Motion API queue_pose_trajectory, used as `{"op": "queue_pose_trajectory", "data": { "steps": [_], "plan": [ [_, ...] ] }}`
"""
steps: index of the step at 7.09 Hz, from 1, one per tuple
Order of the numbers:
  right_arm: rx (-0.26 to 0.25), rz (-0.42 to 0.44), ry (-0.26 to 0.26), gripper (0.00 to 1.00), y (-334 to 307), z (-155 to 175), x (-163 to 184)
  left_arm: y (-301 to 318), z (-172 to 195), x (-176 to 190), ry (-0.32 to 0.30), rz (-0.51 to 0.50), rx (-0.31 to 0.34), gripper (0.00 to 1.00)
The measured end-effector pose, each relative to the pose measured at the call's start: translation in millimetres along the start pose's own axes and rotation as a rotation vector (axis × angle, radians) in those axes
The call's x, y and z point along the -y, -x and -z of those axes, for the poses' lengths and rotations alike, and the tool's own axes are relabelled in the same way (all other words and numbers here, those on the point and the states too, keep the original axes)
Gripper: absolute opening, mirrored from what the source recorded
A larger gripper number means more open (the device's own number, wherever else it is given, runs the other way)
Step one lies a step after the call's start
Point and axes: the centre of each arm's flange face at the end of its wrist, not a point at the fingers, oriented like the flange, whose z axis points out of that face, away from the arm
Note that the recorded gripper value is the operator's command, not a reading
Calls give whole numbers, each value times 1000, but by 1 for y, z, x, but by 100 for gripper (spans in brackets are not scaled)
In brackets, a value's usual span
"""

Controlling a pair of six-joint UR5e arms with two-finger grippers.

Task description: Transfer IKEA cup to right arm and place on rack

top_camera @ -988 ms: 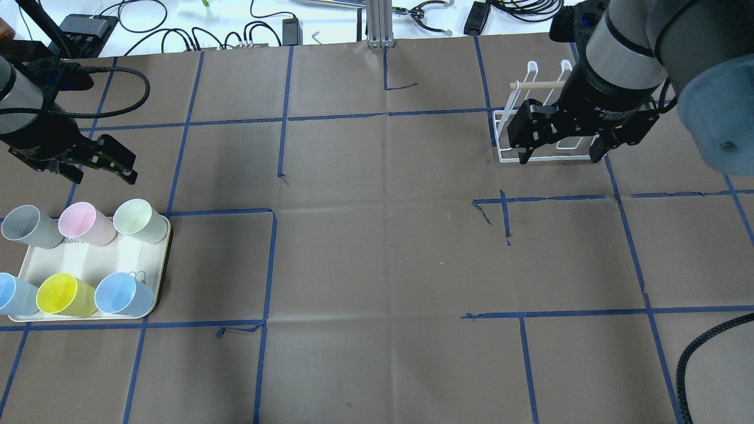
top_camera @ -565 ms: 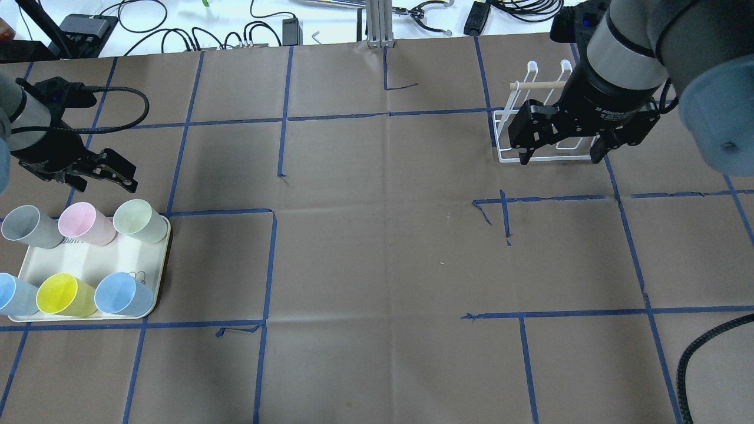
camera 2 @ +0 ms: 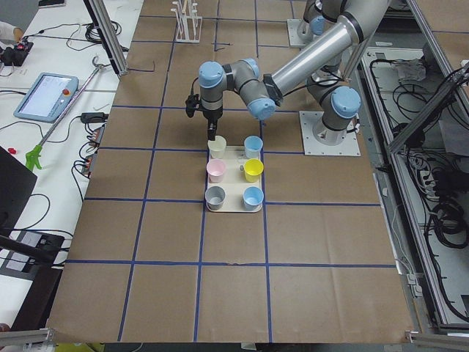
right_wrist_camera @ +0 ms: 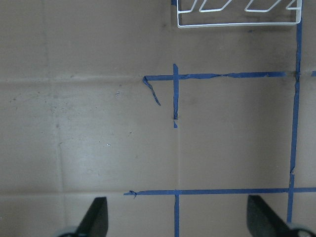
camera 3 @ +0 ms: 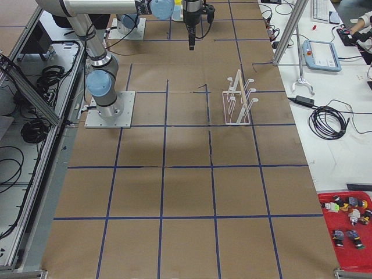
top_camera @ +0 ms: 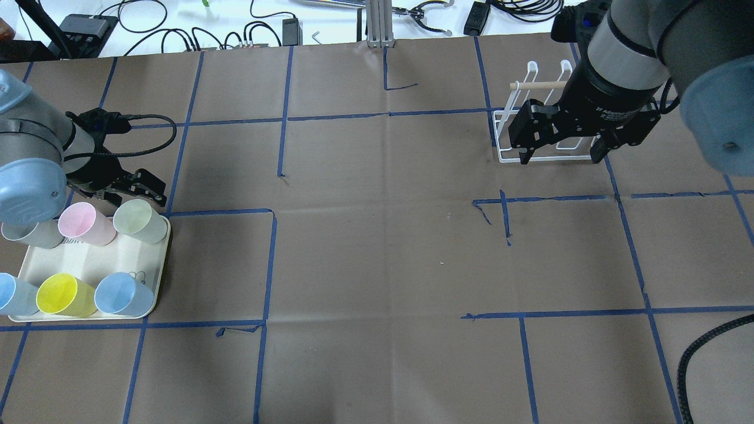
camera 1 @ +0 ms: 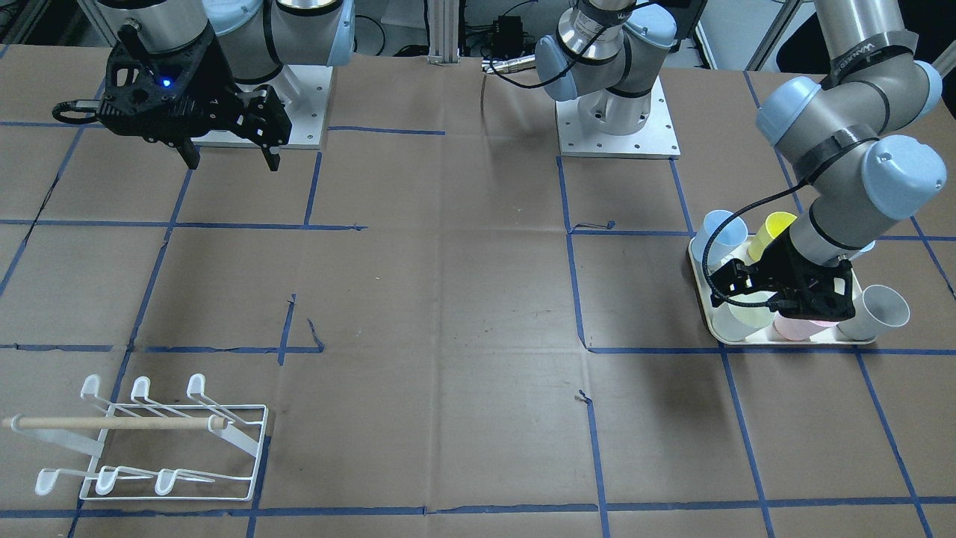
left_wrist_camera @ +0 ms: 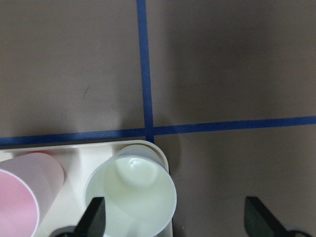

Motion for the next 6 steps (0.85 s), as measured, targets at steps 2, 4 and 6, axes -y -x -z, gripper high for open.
{"op": "queue_pose_trajectory", "data": {
  "steps": [2,4,6],
  "plan": [
    [-1,-1,2,100,-1,-1,0,2,-16,0,31,5,-11,99],
    [0,-2,3,100,-1,-1,1,3,-22,0,45,15,-13,94],
    [0,-3,4,100,-2,-2,1,5,-29,-1,59,17,-17,57]
  ]
}}
